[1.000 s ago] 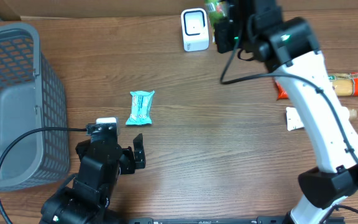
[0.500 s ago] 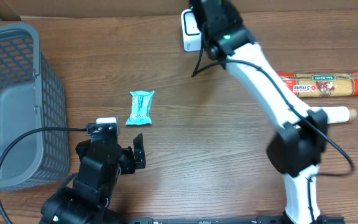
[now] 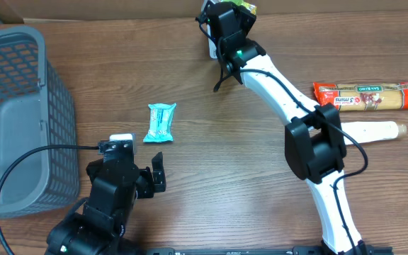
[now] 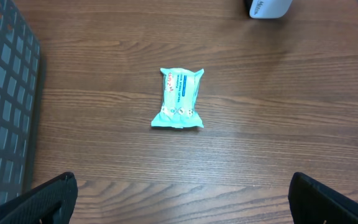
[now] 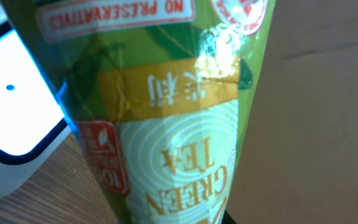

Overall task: Scan the item barcode
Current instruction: 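Hold the green tea pouch barcode in front of the scanner, then carry the green tea pouch right and release it by the spaghetti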

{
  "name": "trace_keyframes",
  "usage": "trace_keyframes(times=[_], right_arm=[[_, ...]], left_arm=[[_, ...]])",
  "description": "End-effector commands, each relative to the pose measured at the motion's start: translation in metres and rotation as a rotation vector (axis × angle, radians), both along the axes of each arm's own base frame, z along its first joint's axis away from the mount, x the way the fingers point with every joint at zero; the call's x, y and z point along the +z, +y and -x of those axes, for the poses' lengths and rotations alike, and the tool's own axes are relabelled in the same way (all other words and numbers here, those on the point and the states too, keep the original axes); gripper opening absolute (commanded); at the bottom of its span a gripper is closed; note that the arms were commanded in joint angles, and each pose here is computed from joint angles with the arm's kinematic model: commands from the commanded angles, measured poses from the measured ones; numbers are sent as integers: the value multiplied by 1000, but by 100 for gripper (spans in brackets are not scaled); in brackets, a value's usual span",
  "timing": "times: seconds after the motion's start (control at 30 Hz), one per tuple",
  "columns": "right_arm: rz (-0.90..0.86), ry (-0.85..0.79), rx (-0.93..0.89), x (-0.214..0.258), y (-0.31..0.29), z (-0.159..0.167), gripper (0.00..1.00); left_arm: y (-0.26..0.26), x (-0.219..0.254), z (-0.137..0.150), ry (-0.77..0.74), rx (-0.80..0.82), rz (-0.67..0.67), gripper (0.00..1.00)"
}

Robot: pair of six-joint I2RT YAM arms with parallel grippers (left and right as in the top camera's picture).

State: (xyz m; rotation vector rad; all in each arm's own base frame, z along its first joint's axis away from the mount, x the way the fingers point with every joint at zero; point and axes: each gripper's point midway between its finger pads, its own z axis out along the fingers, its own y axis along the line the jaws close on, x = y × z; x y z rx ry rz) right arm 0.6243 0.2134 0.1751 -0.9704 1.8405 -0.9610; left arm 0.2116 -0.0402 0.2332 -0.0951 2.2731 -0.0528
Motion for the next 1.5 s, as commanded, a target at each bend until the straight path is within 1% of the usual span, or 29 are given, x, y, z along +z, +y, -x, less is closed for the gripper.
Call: trace_keyframes(times=[0.0,0.07,0.17,0.33,0.8,0.97,1.03,1.17,1.23,1.37,1.47], right_arm=[[64,-22,-17,-5,-14,-15,4],[56,-34,-20,-13,-14,-20,4],[23,-94,-23,-19,-11,-30,4],[-4,-142,-17,-24,-7,-37,4],[0,-146,-38,-26,-15,-39,4],[-9,-160,-44,-19,-16,-39,4],[-13,-168,-45,-13,-16,-39,4],[-62,-205,-50,20,-16,-34,4],[-95,-178,-30,32,-14,-27,4],[-214,-101,21,64,-8,-4,4],[-316,-99,8,102,-14,17,4]], left_arm=[[1,0,0,-5,12,3,99],[1,0,0,-5,12,3,100],[1,0,0,-5,12,3,100],[1,0,0,-5,12,3,100],[1,0,0,-5,12,3,100],[1,0,0,-5,12,3,100],[1,0,0,-5,12,3,100],[1,0,0,-5,12,3,99],[1,0,0,-5,12,3,100],[1,0,0,-5,12,3,100],[1,0,0,-5,12,3,100]])
